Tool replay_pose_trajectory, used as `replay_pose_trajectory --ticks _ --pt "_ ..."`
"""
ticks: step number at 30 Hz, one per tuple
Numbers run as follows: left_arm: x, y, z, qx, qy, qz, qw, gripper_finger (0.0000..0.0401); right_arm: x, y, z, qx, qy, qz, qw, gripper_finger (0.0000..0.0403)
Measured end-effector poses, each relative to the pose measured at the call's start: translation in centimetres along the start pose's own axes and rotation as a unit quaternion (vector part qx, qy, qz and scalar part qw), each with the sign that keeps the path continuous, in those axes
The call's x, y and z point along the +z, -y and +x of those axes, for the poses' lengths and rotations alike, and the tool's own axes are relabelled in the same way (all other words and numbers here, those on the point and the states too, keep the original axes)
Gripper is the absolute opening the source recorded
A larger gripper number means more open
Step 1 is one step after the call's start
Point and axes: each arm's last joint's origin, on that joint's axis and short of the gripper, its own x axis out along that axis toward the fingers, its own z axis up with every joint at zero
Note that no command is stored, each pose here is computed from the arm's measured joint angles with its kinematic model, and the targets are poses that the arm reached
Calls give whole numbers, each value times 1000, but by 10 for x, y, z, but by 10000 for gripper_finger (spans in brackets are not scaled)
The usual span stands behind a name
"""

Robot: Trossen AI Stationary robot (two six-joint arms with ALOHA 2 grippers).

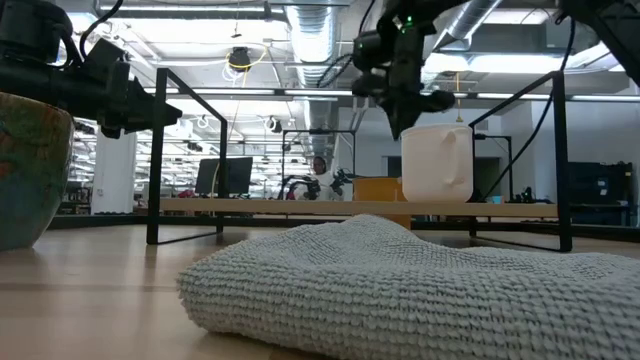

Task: Stack small to large cups/mugs on shelf
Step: Put the yellow cup on the shelf

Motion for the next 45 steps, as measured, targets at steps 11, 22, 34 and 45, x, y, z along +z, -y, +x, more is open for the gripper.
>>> replay_pose_trajectory --ticks 11,22,34,45 --pt "0 0 0 0 0 0 1000 171 0 4 24 -59 20 1 998 82" --pt "0 0 0 0 0 0 1000 171 3 13 23 -45 -2 65 997 152" --pt "0 0 0 0 0 0 1000 171 -1 2 24 -32 6 16 999 234" --pt "0 0 0 0 0 0 1000 171 -9 -19 25 -25 32 -54 998 234"
